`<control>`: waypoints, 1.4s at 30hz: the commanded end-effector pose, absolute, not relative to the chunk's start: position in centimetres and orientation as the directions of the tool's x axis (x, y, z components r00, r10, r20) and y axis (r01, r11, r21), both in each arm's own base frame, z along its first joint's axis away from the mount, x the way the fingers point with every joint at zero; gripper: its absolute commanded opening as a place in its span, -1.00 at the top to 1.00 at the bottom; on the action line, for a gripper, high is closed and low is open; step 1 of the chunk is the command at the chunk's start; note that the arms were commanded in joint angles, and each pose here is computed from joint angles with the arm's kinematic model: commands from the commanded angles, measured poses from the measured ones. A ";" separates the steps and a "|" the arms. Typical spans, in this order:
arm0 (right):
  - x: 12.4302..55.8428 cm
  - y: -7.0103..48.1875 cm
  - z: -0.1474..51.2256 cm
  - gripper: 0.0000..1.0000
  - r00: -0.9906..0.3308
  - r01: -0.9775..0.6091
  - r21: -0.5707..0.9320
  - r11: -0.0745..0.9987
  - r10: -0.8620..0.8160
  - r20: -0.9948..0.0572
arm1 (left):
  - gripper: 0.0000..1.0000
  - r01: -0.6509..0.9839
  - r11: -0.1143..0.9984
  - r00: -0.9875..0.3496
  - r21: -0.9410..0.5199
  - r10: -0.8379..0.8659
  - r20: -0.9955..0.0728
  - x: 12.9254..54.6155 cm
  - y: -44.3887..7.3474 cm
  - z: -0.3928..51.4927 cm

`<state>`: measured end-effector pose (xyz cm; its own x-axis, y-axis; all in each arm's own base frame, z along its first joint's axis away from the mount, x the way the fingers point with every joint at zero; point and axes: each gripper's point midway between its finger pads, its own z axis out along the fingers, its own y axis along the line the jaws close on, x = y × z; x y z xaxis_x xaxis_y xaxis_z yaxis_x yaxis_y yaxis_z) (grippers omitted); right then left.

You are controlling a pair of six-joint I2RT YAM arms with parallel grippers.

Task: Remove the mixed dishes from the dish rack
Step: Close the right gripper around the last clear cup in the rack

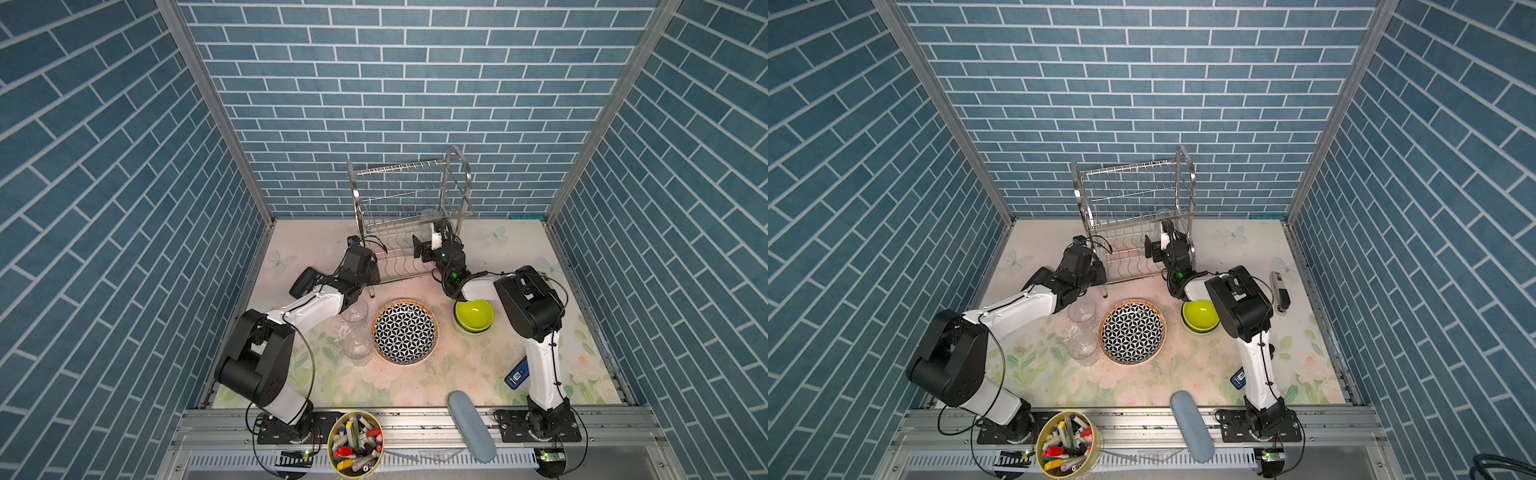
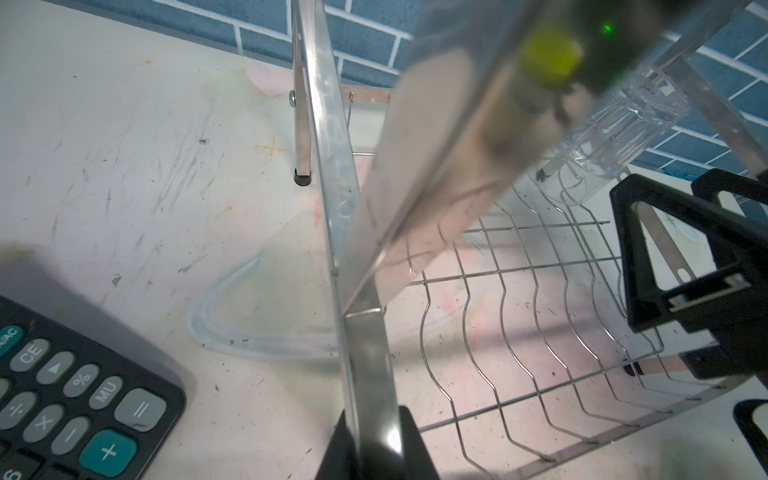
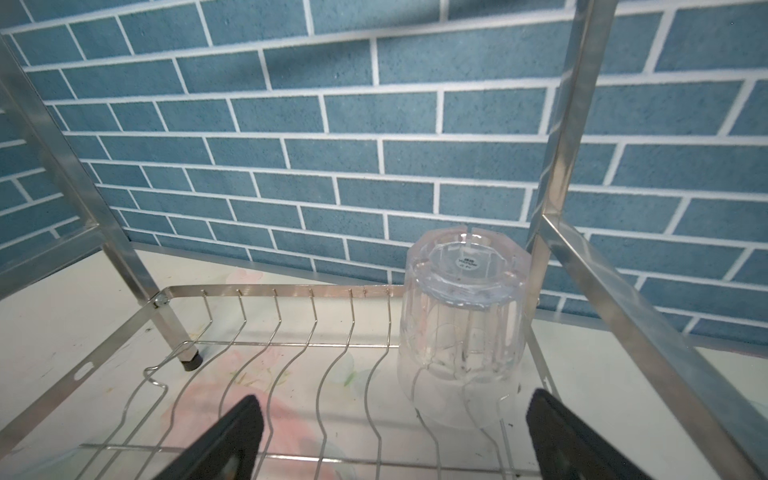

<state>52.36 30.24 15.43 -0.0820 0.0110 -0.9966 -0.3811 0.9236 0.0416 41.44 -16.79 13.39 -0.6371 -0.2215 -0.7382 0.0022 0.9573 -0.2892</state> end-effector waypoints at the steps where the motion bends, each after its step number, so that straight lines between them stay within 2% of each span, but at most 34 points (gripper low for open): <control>1: 54.0 29.6 17.3 -0.98 -0.013 -0.348 0.006 0.937 0.001 -1.000 | 0.88 0.023 0.957 -0.660 -0.290 -0.204 -0.723 41.4 -17.3 13.5; 9: 56.9 29.0 15.0 -0.98 -0.056 -0.320 -0.008 0.947 -0.028 -0.998 | 0.94 0.043 0.954 -0.688 -0.298 -0.189 -0.701 41.1 -17.8 12.7; 42: 62.8 29.7 14.7 -0.98 -0.036 -0.294 -0.025 0.955 -0.037 -0.999 | 0.92 0.081 0.960 -0.733 -0.268 -0.125 -0.669 40.0 -18.0 11.6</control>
